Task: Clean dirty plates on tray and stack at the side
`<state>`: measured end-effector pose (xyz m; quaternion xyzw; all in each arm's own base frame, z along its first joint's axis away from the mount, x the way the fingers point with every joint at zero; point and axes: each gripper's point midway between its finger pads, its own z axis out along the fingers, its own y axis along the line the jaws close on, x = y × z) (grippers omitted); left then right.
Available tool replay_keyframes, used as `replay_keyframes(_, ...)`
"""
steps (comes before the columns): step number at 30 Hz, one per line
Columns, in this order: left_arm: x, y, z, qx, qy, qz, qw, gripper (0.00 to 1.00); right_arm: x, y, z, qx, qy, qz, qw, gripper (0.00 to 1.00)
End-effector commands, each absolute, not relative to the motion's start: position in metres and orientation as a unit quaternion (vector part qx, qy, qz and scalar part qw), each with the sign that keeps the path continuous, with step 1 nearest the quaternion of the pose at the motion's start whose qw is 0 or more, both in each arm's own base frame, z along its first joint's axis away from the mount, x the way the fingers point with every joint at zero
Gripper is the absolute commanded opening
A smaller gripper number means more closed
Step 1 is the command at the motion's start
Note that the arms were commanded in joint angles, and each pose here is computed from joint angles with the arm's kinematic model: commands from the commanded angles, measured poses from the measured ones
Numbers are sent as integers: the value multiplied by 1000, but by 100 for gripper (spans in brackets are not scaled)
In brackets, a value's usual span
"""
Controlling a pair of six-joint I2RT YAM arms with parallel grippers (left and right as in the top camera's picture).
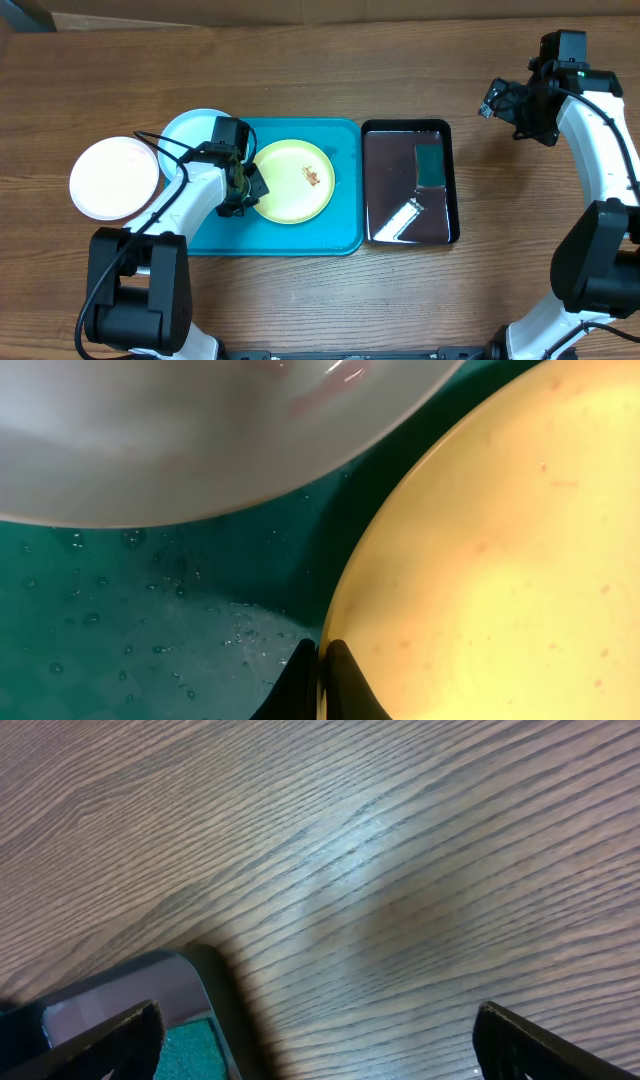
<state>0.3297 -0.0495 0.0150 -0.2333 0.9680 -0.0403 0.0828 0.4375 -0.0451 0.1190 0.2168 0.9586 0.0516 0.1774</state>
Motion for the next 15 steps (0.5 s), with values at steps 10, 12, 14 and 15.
replay_keyframes(10, 324, -45, 8, -240, 968, -28, 74, 17, 442, -45, 125, 217, 956, 54, 189, 100)
replay_keyframes(12, 324, -45, 8, -237, 968, -28, 74, 17, 442, -45, 125, 217, 956, 54, 189, 100)
replay_keyframes(14, 324, -46, 8, -232, 969, -30, 74, 16, 442, -45, 125, 217, 956, 54, 189, 100)
replay_keyframes(15, 324, -46, 8, -231, 970, -30, 74, 15, 442, -45, 125, 217, 956, 54, 189, 100)
